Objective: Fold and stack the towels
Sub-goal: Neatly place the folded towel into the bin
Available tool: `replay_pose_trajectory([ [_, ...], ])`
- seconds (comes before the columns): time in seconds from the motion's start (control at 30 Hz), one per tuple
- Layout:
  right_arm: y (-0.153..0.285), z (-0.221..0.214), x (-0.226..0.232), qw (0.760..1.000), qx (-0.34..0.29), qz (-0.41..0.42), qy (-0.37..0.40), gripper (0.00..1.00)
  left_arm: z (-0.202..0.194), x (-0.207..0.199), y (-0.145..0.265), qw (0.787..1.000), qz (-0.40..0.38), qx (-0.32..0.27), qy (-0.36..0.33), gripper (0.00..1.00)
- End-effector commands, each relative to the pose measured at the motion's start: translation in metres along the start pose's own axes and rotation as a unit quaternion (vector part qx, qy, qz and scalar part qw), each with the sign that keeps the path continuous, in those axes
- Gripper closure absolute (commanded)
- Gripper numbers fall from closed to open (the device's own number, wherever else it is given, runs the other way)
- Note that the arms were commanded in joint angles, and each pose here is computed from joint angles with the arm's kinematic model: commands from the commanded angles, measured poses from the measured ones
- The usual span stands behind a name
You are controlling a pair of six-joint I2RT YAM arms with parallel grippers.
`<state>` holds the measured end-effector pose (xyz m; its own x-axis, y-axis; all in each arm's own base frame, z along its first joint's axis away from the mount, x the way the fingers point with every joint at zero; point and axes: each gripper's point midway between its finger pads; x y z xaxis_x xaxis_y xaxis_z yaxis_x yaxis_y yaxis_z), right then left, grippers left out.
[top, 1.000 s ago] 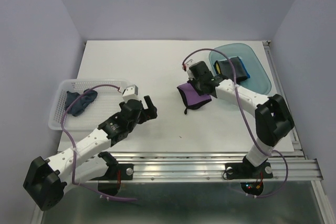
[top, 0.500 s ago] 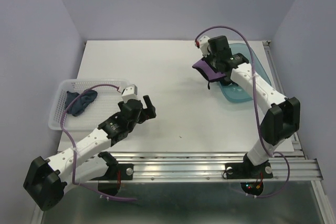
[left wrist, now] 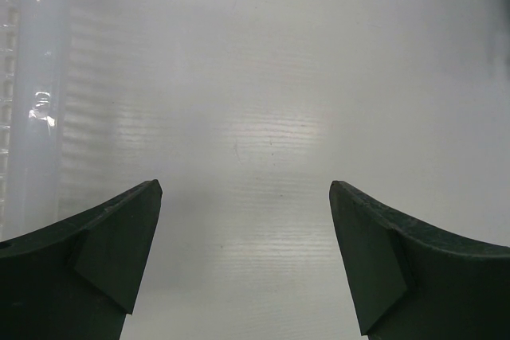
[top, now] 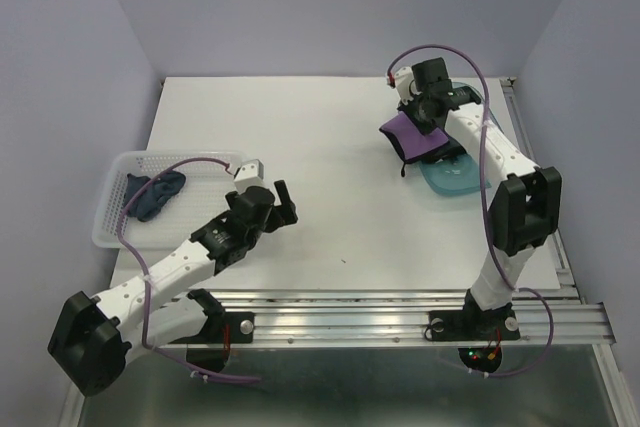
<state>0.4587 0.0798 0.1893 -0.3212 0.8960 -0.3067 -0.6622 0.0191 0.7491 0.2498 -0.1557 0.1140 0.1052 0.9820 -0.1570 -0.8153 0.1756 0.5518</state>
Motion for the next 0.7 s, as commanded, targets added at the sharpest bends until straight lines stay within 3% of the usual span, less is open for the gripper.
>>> replay_pose_trajectory([
  [0.0,0.003,0.015,-0.014,1.0,-0.016,0.006,-0.022,0.99,0.024,-0.004,0.001,1.0,0.003,-0.026,0.001,0.01],
  [0.37,-0.036,0.003,-0.061,0.996,0.007,-0.032,-0.083,0.99,0.023,-0.002,-0.004,1.0,0.012,-0.018,-0.003,0.01],
  [0.67,-0.061,-0.007,-0.076,0.996,0.029,-0.023,-0.08,0.99,0.023,-0.002,-0.011,1.0,0.02,-0.007,-0.012,0.01],
])
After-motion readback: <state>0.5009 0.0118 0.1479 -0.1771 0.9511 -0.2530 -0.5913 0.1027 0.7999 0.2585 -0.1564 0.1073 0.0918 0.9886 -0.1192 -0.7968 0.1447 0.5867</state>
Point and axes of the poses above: each gripper's point midway between its finger pads, its own y axis back along the fingers, its own x axis along the line the jaws close on, z = x × y, and after that the axes turned 13 degrees about -y, right-handed
